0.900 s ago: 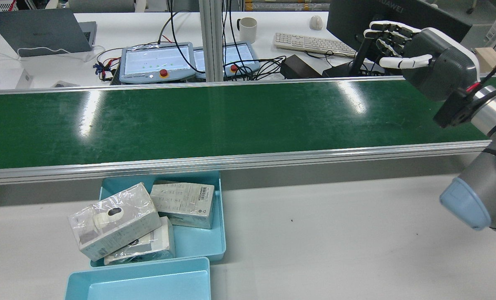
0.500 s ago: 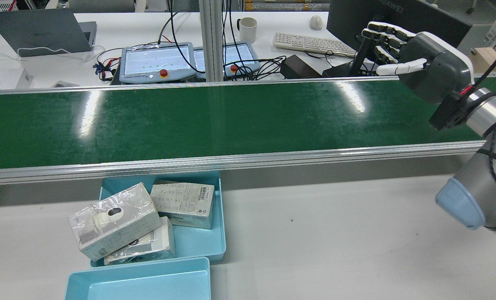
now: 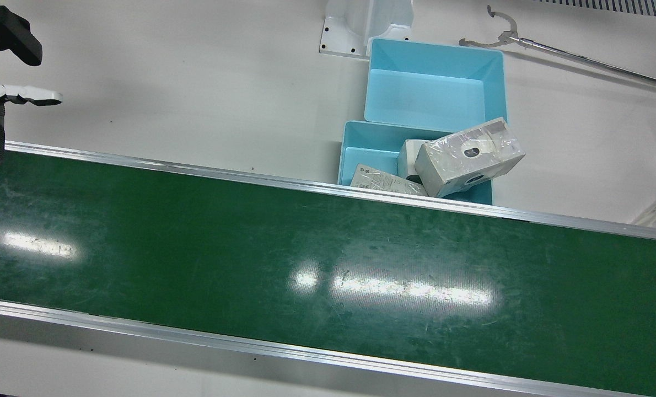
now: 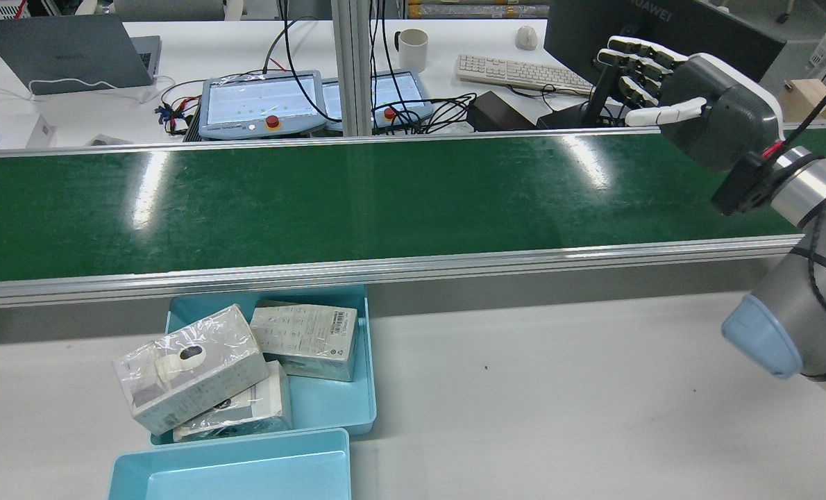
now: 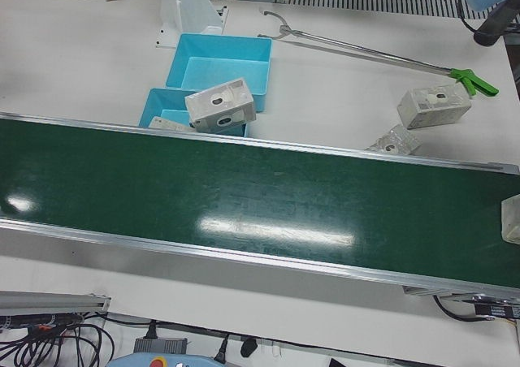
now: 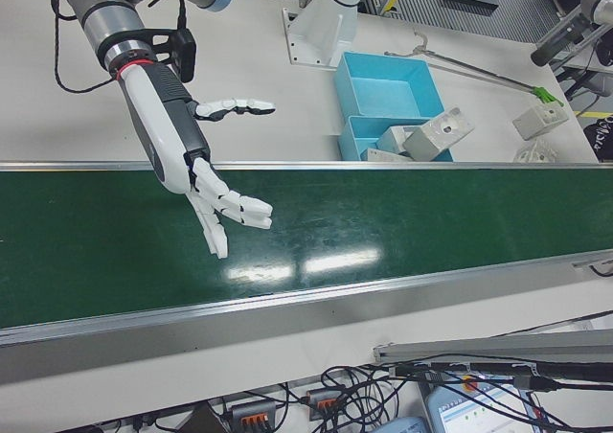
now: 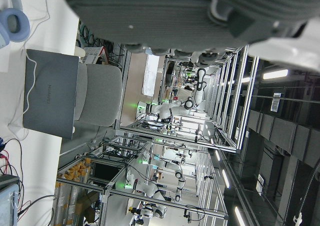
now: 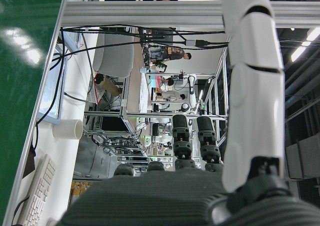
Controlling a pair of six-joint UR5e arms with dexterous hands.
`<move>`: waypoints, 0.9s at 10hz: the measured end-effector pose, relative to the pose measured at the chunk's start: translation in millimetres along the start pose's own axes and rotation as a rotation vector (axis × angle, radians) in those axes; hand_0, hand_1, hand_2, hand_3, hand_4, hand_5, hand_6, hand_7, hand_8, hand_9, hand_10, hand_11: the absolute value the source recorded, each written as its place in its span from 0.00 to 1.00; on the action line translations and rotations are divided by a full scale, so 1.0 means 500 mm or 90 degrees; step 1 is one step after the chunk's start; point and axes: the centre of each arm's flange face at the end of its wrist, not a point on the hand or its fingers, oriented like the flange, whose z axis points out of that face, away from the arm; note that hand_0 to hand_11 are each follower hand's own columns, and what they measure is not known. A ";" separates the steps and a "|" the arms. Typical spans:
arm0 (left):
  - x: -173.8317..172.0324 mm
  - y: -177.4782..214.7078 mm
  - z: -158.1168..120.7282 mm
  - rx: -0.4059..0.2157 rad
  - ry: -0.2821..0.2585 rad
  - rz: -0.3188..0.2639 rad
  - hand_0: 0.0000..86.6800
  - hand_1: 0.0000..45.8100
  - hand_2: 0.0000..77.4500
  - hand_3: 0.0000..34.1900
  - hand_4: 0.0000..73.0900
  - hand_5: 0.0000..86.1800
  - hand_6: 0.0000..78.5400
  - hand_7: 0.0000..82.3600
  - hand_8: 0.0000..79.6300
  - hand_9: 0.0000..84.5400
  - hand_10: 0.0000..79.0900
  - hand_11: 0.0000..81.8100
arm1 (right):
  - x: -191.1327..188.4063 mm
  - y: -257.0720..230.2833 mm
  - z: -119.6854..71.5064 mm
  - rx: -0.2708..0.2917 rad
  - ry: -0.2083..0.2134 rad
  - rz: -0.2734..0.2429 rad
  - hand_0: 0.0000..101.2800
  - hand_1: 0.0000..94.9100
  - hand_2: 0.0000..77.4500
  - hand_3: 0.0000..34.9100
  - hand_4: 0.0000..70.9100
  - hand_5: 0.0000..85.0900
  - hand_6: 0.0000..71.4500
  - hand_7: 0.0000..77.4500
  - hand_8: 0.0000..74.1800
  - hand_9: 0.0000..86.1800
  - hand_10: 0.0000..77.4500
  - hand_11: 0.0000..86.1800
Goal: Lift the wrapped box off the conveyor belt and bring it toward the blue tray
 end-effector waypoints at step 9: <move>0.000 0.000 0.000 0.000 0.000 0.000 0.00 0.00 0.01 0.00 0.00 0.01 0.00 0.01 0.01 0.00 0.01 0.00 | -0.006 -0.010 -0.001 0.003 -0.003 0.003 0.48 0.17 0.18 0.19 0.12 0.24 0.07 0.22 0.00 0.04 0.00 0.02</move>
